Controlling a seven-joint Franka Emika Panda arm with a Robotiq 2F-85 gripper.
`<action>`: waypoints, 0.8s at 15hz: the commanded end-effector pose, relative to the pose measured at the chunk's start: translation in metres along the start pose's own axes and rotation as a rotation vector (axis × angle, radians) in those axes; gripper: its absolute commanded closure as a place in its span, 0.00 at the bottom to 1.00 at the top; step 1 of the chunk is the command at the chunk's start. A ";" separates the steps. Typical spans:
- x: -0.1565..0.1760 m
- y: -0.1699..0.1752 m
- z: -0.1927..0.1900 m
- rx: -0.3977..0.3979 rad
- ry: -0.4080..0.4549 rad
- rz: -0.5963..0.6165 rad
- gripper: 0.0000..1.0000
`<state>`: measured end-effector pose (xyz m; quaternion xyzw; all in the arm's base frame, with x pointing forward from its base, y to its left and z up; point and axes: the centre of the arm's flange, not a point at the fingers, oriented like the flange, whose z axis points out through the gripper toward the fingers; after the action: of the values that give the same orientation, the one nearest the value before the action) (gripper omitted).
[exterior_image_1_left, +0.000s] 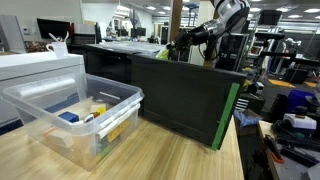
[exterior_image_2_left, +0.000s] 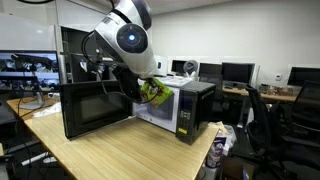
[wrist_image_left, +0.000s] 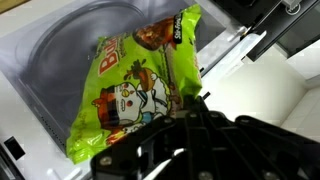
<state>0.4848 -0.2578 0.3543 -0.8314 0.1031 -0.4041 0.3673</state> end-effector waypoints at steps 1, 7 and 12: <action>0.020 0.012 0.002 0.015 0.022 0.042 0.99; 0.026 0.014 0.001 -0.021 0.025 0.039 0.52; 0.025 0.010 -0.001 -0.037 0.025 0.021 0.17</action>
<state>0.5023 -0.2775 0.3590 -0.8311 0.1171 -0.4058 0.3618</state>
